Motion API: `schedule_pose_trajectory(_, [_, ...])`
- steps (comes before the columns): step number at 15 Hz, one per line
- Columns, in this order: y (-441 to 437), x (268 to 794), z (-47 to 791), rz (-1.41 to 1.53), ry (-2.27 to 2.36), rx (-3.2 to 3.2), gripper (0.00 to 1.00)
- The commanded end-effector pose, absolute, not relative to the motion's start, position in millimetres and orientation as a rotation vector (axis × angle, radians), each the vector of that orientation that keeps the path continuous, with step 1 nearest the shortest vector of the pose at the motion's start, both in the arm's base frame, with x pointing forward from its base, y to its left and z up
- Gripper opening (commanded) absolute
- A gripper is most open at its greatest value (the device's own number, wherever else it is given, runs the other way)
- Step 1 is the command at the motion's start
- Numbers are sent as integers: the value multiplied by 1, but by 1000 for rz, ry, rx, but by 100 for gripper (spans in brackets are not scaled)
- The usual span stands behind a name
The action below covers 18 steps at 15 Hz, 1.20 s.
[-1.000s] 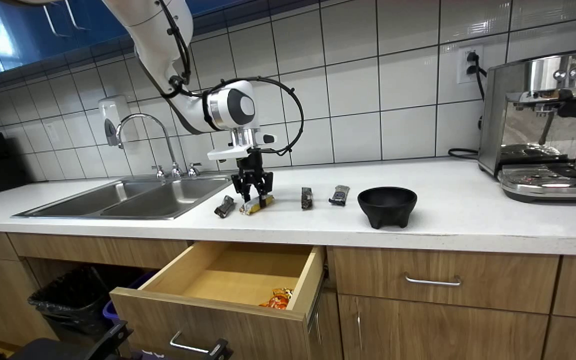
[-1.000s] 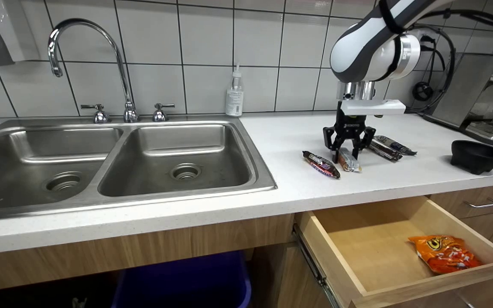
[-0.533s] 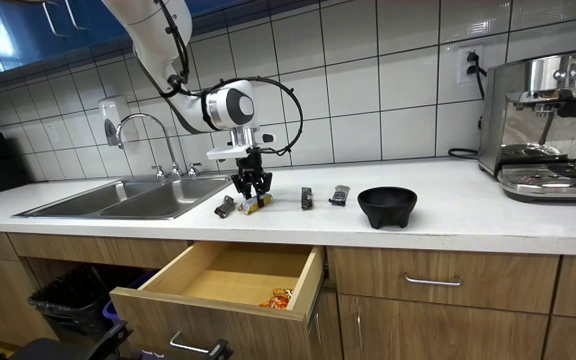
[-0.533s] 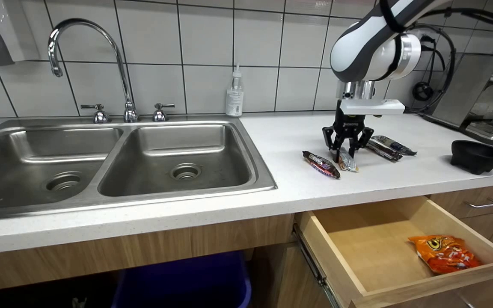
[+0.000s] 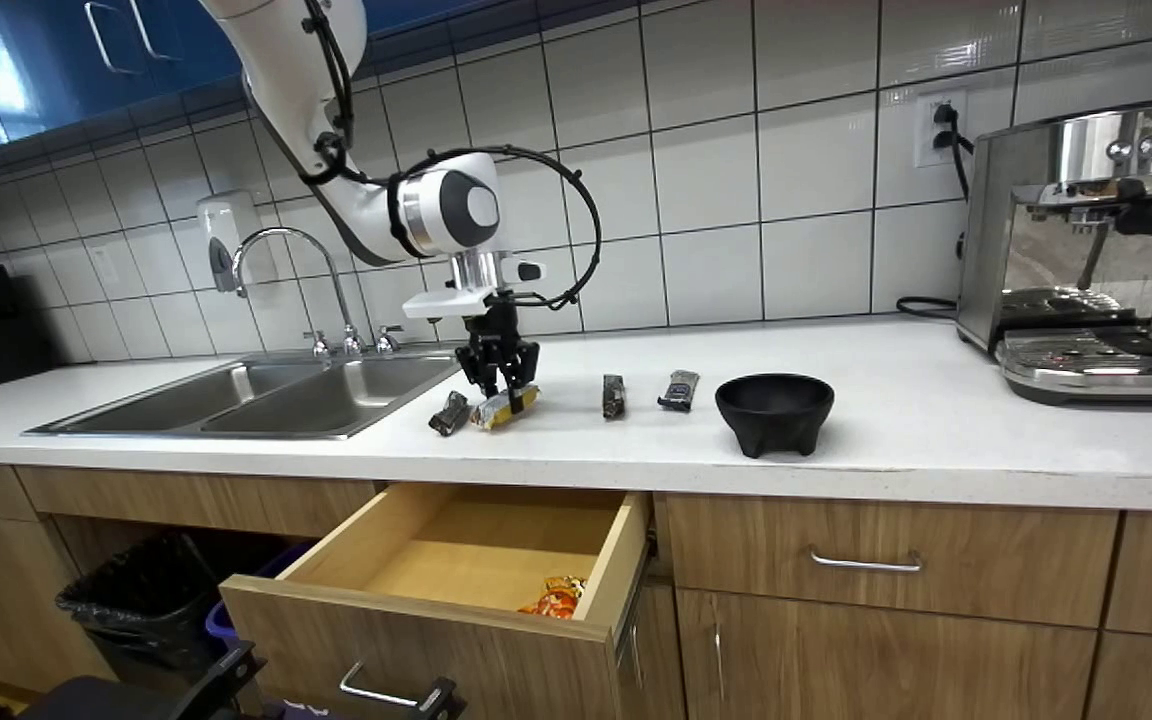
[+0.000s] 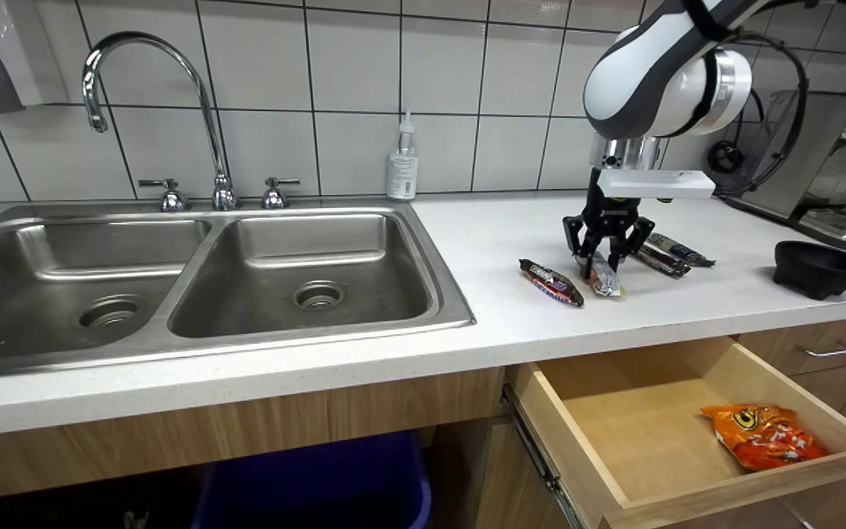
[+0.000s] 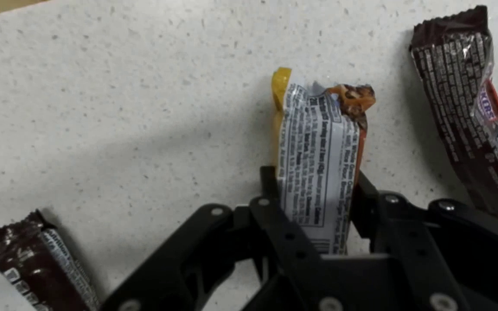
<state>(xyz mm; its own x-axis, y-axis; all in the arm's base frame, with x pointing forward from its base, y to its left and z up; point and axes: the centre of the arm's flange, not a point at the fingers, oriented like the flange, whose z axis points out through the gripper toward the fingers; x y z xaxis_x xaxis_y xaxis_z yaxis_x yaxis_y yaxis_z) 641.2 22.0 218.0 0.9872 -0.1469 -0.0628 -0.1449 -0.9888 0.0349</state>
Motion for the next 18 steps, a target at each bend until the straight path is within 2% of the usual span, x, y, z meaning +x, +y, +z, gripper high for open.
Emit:
schedule_pose_trajectory(1, [15,599,239,-44,-239,3113,16])
schedule_pose_trajectory(18, [7,494,247,-24,-454,3102,16])
